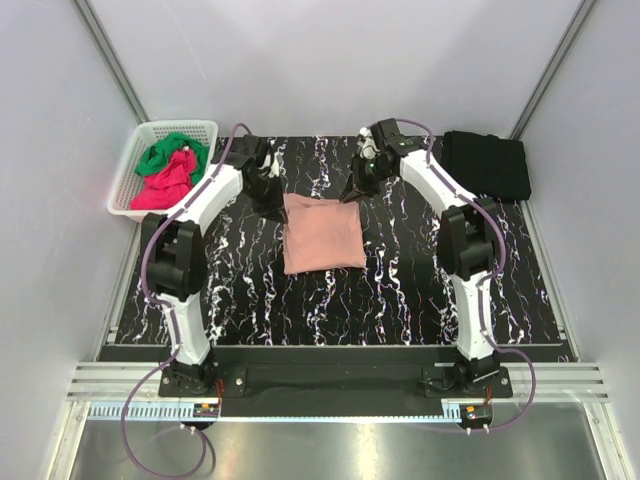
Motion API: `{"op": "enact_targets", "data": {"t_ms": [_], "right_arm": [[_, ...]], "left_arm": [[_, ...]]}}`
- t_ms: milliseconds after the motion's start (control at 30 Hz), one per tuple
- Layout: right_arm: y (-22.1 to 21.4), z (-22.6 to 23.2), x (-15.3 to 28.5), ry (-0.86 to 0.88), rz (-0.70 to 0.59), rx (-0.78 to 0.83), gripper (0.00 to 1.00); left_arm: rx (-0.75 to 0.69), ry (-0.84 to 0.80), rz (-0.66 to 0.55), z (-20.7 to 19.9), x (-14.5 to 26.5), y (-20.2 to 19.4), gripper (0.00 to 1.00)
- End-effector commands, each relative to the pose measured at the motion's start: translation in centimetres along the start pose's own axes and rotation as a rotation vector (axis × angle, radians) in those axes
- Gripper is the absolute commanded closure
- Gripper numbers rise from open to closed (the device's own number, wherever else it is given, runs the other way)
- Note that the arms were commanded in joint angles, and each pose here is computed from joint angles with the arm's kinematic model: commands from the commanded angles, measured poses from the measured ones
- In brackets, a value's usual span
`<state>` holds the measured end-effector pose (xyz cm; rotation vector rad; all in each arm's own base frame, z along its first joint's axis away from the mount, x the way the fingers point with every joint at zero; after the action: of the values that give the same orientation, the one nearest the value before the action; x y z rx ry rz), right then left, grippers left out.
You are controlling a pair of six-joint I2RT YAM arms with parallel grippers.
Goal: Fold and stack the t-shirts
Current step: Fold the tshirt
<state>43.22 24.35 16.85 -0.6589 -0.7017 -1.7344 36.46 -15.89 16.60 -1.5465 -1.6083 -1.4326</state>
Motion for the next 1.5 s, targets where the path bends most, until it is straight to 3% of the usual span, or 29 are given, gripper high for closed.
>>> {"op": "enact_targets", "data": {"t_ms": [0, 267, 567, 1100, 1200, 1467], "right_arm": [[0.6, -0.3, 1.3, 0.005, -0.052, 0.033, 0.78], [0.6, -3.1, -0.9, -0.043, -0.01, 0.011, 0.79], [1.5, -5.5, -2.5, -0.073, -0.005, -0.03, 0.8], [2.0, -8.4, -6.2, -0.115, 0.013, -0.076, 0.82], [2.2, -7.5, -5.5, -0.083, 0.009, -0.057, 0.82], [3.9, -1.3, 1.2, 0.016, -0.135, 0.04, 0.74]], "left_arm": [[-0.02, -0.06, -0.045, -1.0, -0.8, 2.8, 0.85], [-0.027, -0.097, -0.081, -0.7, -4.2, 7.3, 0.85], [-0.006, -0.091, -0.075, 0.0, -7.0, 8.6, 0.84], [-0.038, -0.028, -0.015, 1.6, -7.4, 5.1, 0.85], [-0.027, -0.016, -0.016, 1.9, -7.3, 4.7, 0.85], [-0.023, 0.03, -0.138, 2.2, -2.9, 6.9, 0.79]]}}
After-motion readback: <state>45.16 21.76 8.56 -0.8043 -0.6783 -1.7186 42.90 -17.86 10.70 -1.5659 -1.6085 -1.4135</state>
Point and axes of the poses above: each gripper's point midway between its finger pads, its own x axis back along the fingers, its own z axis along the line the jaws close on, y = z × x, the point moved 6 cm from there along x, back along the fingers, and after that the axes turned 15 degrees about -x, right-handed, at the moved point
